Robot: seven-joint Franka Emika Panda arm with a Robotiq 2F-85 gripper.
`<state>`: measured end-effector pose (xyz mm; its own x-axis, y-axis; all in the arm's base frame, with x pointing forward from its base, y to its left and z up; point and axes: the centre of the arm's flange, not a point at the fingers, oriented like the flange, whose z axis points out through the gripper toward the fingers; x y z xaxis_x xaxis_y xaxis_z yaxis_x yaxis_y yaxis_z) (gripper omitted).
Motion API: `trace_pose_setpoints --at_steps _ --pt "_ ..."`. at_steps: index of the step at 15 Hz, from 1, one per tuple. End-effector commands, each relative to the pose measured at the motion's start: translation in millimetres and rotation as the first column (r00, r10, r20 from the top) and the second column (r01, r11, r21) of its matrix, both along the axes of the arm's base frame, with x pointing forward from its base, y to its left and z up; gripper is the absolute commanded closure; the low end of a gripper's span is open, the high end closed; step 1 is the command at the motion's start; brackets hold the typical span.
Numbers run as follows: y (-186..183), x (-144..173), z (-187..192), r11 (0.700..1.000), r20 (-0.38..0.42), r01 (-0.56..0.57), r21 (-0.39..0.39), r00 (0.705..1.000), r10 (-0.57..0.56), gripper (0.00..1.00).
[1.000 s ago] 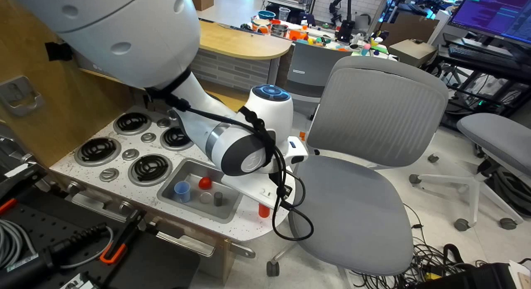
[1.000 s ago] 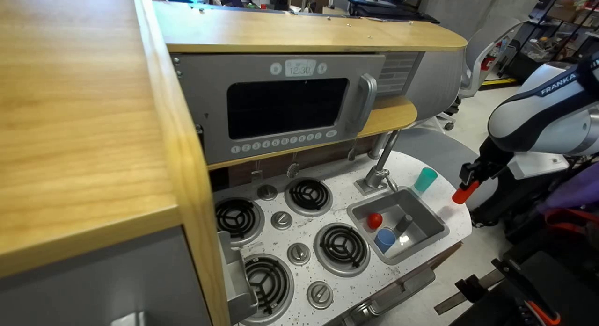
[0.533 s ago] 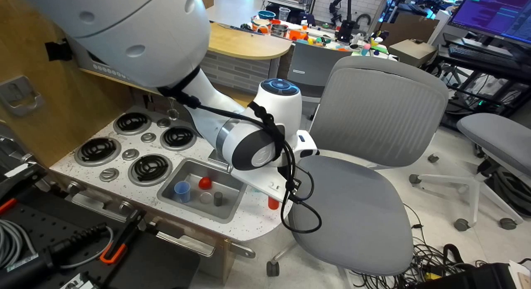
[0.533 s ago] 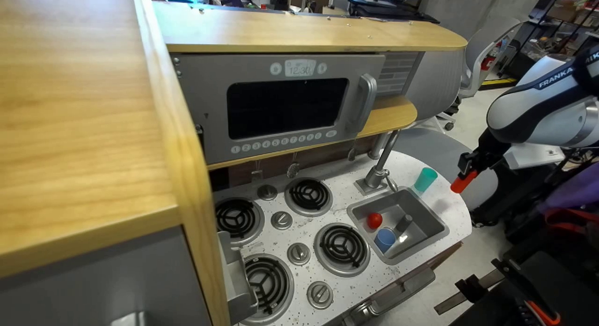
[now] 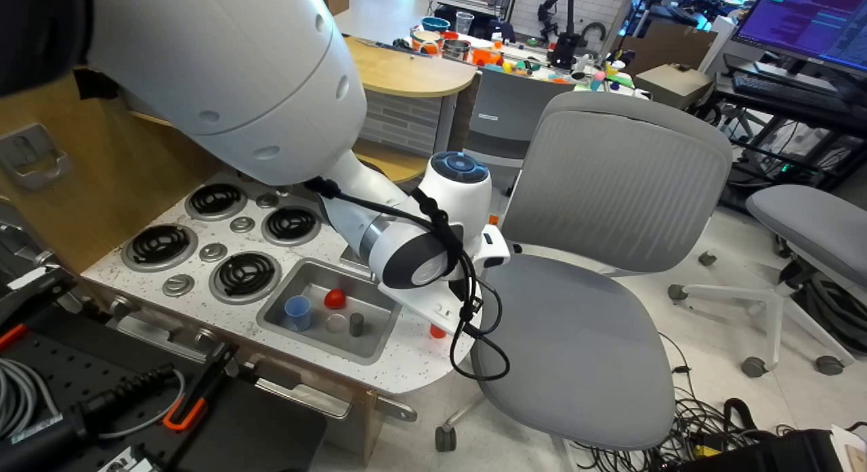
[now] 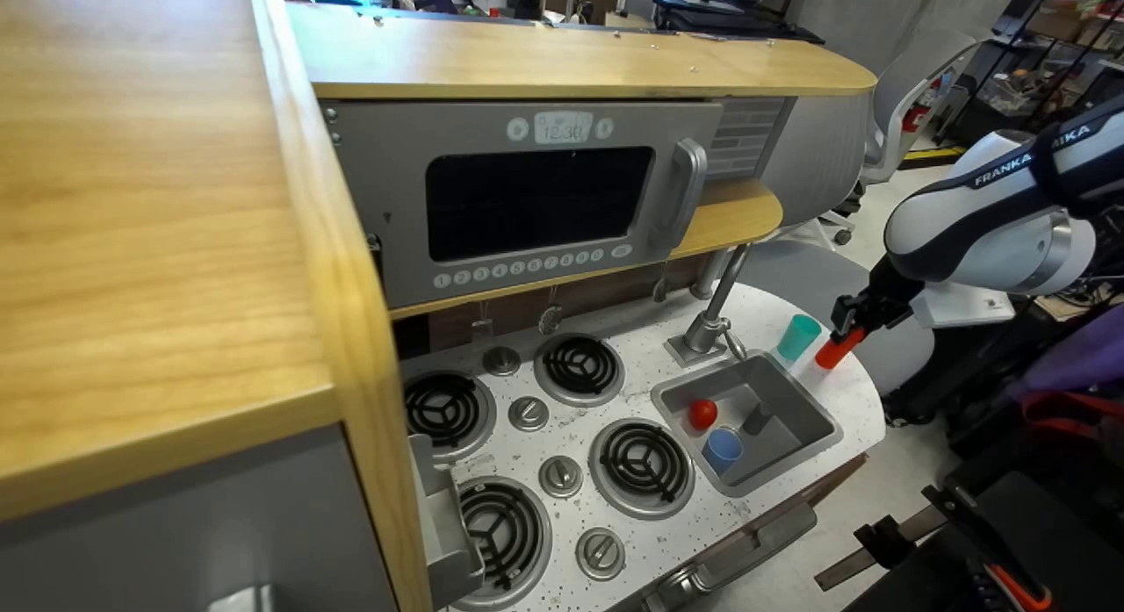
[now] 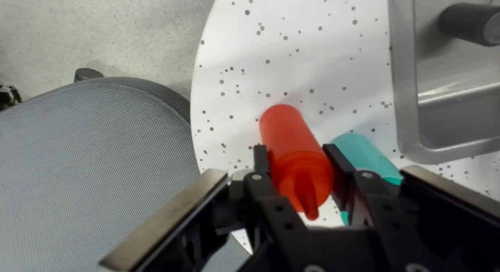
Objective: Move the orange bottle close to the blue cup
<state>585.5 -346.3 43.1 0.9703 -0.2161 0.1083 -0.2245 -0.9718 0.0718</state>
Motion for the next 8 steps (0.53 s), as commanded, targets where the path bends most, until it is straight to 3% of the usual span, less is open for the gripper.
trace_pose_setpoints --at_steps 1,2,3,5,8 --pt "-5 13 -7 0.994 0.053 0.043 0.098 0.997 -0.048 0.87" --pt "-3 13 -2 0.992 0.058 0.055 0.111 0.996 -0.062 0.83" --pt "-2 10 3 0.991 0.062 0.065 0.121 0.995 -0.073 0.37" --pt "-1 7 17 0.989 0.072 0.074 0.125 0.994 -0.084 0.31" --pt "-3 4 45 0.988 0.1 0.085 0.128 0.99 -0.098 0.07"
